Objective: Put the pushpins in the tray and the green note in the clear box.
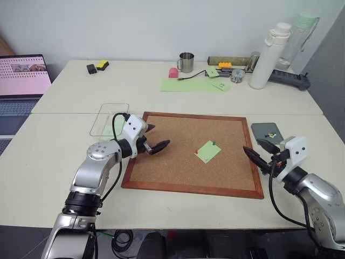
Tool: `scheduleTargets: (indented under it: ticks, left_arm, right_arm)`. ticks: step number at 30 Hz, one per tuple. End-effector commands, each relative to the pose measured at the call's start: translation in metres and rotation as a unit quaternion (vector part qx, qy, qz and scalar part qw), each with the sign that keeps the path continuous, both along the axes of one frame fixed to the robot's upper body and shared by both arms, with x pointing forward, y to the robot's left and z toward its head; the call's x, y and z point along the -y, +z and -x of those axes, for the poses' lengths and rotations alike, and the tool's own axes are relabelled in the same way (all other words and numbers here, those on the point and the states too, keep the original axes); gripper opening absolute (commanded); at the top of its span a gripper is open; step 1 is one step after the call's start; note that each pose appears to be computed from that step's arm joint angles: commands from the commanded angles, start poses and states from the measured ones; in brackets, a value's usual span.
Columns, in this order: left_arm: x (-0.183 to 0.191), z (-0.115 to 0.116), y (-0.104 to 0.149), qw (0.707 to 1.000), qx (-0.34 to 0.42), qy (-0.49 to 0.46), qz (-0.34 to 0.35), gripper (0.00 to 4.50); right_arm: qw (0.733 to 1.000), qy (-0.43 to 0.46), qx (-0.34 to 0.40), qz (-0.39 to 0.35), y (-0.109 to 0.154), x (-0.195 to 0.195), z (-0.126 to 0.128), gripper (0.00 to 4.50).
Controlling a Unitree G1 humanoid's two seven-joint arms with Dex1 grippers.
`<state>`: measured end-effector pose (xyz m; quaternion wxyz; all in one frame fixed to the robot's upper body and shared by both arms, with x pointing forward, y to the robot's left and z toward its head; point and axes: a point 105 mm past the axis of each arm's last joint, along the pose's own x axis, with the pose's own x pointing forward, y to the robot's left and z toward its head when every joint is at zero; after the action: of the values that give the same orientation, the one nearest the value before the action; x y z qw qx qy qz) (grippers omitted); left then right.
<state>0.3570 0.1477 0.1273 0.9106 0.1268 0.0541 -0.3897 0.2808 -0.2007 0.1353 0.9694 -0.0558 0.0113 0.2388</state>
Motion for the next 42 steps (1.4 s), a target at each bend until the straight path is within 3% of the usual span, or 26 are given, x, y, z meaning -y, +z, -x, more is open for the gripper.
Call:
scheduleTargets:
  ticks: [1, 6, 11, 14, 22, 33, 42]
  left_arm:
    - [-0.005, 0.002, 0.026, 0.999, 0.035, -0.012, 0.024, 4.50]
    - [-0.007, 0.001, 0.017, 0.999, 0.031, -0.002, 0.010, 4.50]
    - [-0.005, 0.003, 0.023, 0.999, 0.033, -0.018, 0.018, 4.50]
    - [0.002, 0.010, 0.025, 0.998, 0.029, -0.043, 0.037, 4.12]
    - [0.016, 0.025, 0.023, 0.994, 0.016, -0.100, 0.032, 2.40]
    - [0.034, 0.028, 0.024, 0.989, 0.014, -0.142, 0.037, 0.15]
    - [0.048, 0.028, -0.011, 0.986, -0.019, -0.163, 0.022, 0.04]
  right_arm:
    - [1.000, 0.013, 0.027, -0.006, 0.017, -0.002, 0.003, 3.26]
    - [1.000, 0.010, 0.018, 0.010, 0.008, -0.001, 0.004, 4.45]
    - [1.000, 0.025, 0.015, -0.001, 0.011, -0.012, 0.003, 4.45]
    - [0.999, 0.038, 0.010, 0.001, 0.008, -0.017, 0.003, 4.50]
    - [0.997, 0.082, 0.002, 0.013, 0.002, -0.047, -0.007, 4.50]
    - [0.996, 0.085, -0.009, 0.011, -0.008, -0.067, -0.028, 4.50]
    - [0.996, 0.088, -0.017, 0.008, -0.012, -0.080, -0.055, 4.50]
